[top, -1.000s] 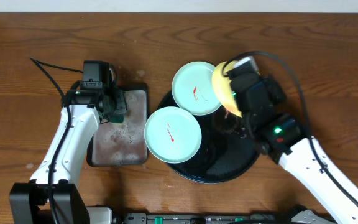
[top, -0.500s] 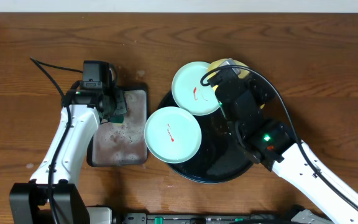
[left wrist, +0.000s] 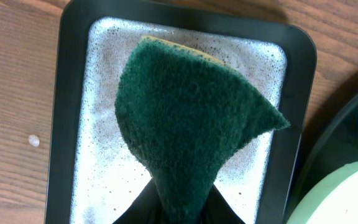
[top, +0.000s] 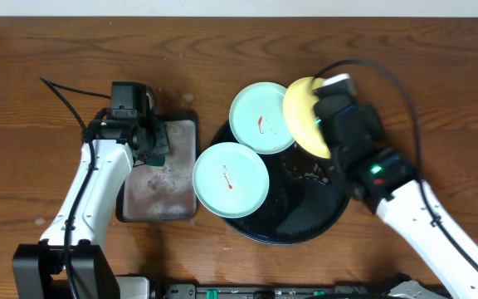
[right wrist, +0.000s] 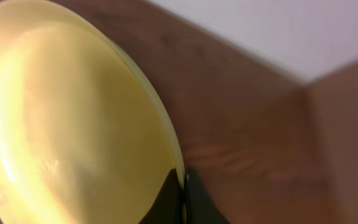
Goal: Clean dirty plates on tray and stack at the side
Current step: 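Lift the yellow plate with the right gripper and move it right, then set the yellow plate down on the table right of the tray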
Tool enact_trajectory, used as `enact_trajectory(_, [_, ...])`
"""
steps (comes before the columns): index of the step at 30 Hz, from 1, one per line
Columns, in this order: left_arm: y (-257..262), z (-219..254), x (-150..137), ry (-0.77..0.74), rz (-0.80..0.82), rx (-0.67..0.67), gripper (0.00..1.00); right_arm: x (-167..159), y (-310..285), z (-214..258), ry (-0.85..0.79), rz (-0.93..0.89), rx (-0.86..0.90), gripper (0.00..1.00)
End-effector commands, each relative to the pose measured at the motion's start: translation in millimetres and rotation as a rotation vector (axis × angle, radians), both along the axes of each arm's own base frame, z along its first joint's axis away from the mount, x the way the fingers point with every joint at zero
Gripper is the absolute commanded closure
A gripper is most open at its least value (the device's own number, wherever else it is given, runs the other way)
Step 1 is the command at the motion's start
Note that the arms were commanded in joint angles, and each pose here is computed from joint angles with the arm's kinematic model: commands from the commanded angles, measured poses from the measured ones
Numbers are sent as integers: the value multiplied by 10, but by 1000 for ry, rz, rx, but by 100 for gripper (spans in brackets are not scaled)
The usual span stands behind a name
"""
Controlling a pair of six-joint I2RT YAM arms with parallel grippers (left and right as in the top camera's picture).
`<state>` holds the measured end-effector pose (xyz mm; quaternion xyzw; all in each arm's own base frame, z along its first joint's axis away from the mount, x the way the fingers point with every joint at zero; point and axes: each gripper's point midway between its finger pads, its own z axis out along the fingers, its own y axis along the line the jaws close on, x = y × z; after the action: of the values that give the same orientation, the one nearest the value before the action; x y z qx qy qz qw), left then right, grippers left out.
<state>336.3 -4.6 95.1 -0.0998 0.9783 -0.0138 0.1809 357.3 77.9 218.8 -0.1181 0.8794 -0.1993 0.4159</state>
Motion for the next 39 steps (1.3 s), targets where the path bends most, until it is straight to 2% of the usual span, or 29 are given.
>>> enact_trajectory(1, [43,-55,-29,18,-6,22,84,64,-92,-156,35,-129,340,99])
enact_trajectory(6, [43,-55,-29,18,-6,22,84,99,-528,-298,91,-257,526,99])
enact_trajectory(11, [43,-55,-29,18,-6,22,84,64,-1063,-484,132,-420,642,99])
enact_trajectory(18, [43,-55,-29,18,-6,22,84,-43,-1717,-972,221,-654,748,99])
enact_trajectory(25, [43,-55,-29,18,-6,22,84,-120,-2160,-1460,284,-806,902,99])
enact_trajectory(33, [43,-55,-29,18,-6,22,84,-334,-2548,-1890,333,-961,954,99])
enact_trajectory(39, [43,-55,-28,17,-6,22,84,-384,-2626,-1953,339,-978,961,99])
